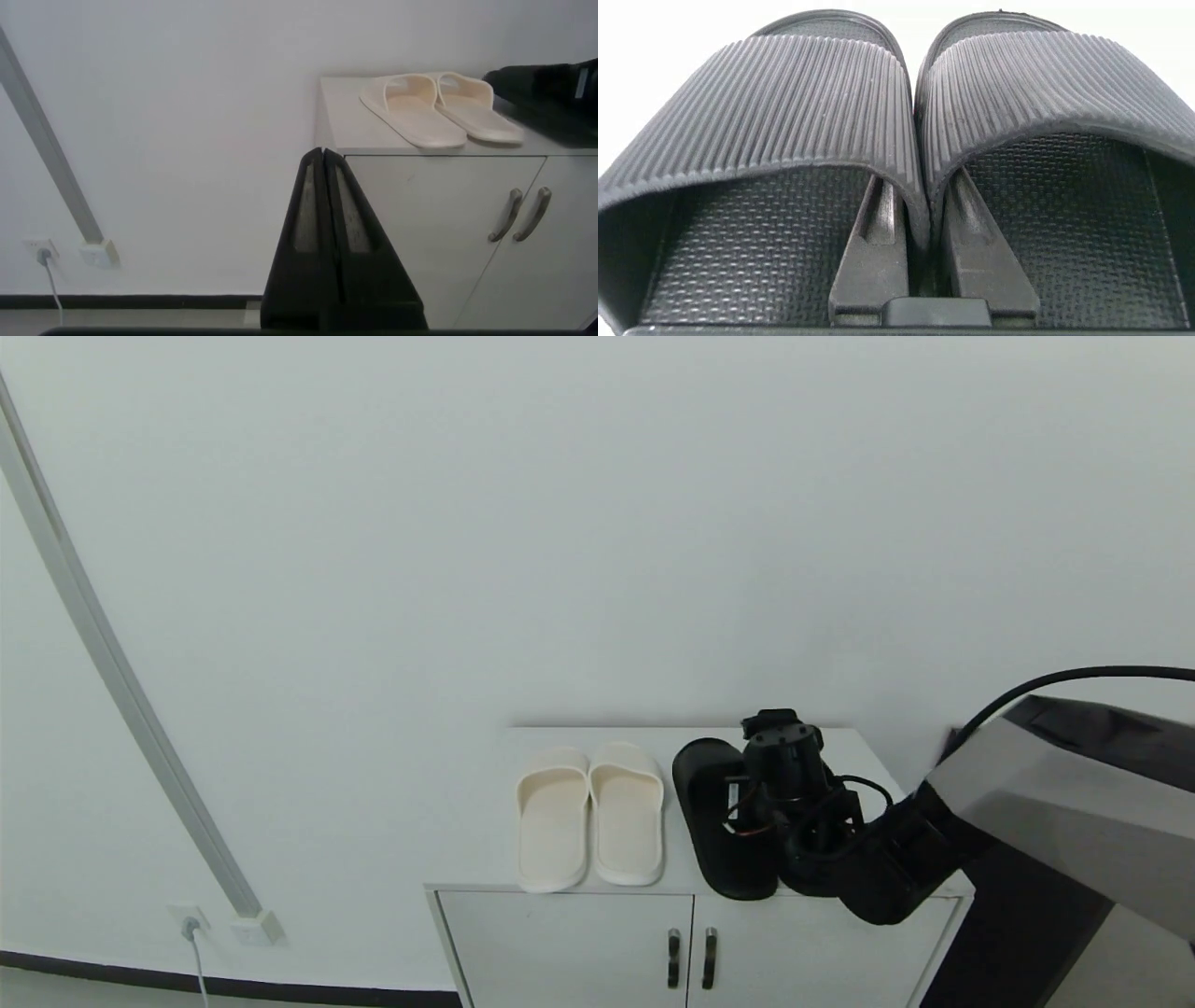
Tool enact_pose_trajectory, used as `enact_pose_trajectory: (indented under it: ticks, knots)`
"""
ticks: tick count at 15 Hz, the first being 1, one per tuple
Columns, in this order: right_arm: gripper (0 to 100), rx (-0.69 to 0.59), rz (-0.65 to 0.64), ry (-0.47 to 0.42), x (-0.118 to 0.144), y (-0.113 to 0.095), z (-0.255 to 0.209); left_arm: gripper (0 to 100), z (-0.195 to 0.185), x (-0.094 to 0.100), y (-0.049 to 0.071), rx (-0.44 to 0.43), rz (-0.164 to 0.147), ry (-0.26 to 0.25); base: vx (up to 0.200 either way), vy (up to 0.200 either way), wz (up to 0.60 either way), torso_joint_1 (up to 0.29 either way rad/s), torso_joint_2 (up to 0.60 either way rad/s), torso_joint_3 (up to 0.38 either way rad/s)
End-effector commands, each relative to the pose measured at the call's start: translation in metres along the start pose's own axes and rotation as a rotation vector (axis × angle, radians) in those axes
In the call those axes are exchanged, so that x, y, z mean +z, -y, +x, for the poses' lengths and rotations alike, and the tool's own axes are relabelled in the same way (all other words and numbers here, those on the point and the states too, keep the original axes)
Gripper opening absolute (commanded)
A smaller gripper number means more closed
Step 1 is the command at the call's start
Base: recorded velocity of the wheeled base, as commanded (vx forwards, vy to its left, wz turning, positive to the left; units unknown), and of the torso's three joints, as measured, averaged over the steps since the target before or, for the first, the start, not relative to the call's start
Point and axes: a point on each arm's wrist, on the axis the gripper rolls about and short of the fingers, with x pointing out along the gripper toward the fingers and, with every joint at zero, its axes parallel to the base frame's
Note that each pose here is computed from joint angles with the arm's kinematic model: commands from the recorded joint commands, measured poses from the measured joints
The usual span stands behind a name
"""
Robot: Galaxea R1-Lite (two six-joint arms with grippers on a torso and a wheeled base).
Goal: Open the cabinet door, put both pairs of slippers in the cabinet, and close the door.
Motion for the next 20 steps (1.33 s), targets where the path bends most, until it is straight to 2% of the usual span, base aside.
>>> enact_pose_trajectory:
  ticks: [1, 3, 6, 8, 11, 13, 19, 20]
  knots:
    - [0, 0.100, -0.013, 0.065, 0.022, 0.016, -0.049, 0, 0.000, 0.000, 0.000, -0.001, 0.000, -0.001, 0.000, 0.000, 0.00, 0.000, 0.00, 0.000]
    - [0, 0.186, -0.036, 0.098, 0.020, 0.030, -0.076, 0, 0.000, 0.000, 0.000, 0.001, 0.000, -0.001, 0.000, 0.000, 0.00, 0.000, 0.00, 0.000]
    - [0, 0.425, -0.075, 0.089, 0.017, 0.056, -0.129, 0, 0.000, 0.000, 0.000, 0.001, -0.002, -0.001, 0.000, 0.000, 0.00, 0.000, 0.00, 0.000]
    - [0, 0.585, -0.098, 0.049, 0.017, 0.067, -0.166, 0, 0.000, 0.000, 0.000, 0.001, -0.009, -0.001, 0.000, 0.000, 0.00, 0.000, 0.00, 0.000]
    - [0, 0.766, -0.145, -0.058, 0.024, 0.071, -0.207, 0, 0.000, 0.000, 0.000, 0.002, -0.011, -0.001, 0.000, 0.000, 0.00, 0.000, 0.00, 0.000]
    - [0, 0.811, -0.166, -0.099, 0.028, 0.069, -0.220, 0, 0.000, 0.000, 0.000, 0.005, -0.011, 0.001, 0.000, 0.000, 0.00, 0.000, 0.00, 0.000]
    - [0, 0.820, -0.187, -0.141, 0.018, 0.068, -0.221, 0, 0.000, 0.000, 0.000, 0.004, -0.011, -0.001, 0.000, 0.000, 0.00, 0.000, 0.00, 0.000]
    - [0, 0.825, -0.192, -0.149, 0.016, 0.067, -0.221, 0, 0.000, 0.000, 0.000, 0.002, -0.013, -0.001, -0.200, 0.000, 0.00, 0.002, 0.00, 0.002]
